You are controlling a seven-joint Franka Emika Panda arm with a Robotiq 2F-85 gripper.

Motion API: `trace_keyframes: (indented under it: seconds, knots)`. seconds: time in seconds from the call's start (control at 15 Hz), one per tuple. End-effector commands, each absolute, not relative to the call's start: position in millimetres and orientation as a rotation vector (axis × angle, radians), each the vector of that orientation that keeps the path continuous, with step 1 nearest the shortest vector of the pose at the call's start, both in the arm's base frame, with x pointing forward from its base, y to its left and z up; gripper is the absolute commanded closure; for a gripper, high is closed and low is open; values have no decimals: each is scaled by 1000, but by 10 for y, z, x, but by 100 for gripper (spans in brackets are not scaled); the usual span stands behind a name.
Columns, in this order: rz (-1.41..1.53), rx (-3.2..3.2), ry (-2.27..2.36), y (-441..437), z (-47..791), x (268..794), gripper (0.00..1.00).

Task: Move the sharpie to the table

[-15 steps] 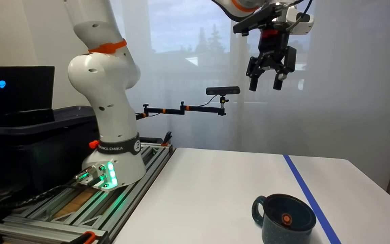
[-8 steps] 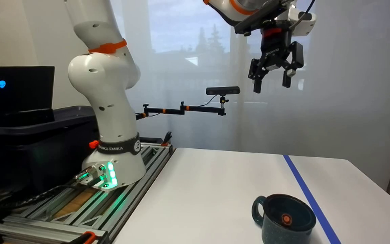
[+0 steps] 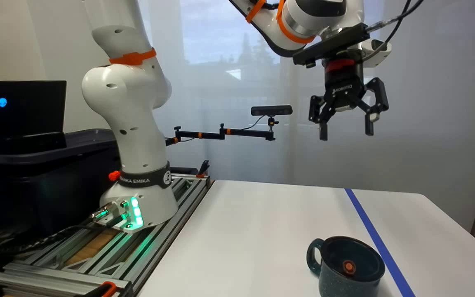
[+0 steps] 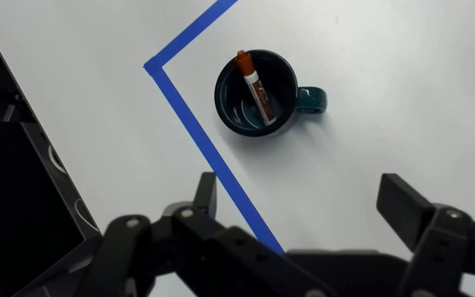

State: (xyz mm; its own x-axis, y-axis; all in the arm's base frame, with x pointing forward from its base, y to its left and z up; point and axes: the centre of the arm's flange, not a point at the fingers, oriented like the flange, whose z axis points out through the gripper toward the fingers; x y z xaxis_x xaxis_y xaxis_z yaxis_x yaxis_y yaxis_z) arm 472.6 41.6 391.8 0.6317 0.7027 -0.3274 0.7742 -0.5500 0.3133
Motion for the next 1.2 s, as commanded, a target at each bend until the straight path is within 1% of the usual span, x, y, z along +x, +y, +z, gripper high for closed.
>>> trace_keyframes:
  seconds: [0.0,0.4,1.13]
  knots:
    - [-219,2414,1265,66,3648,4733,0]
    - [-326,2447,1300,-395,3271,4717,0]
    - [-416,2507,1268,-736,2703,4818,0]
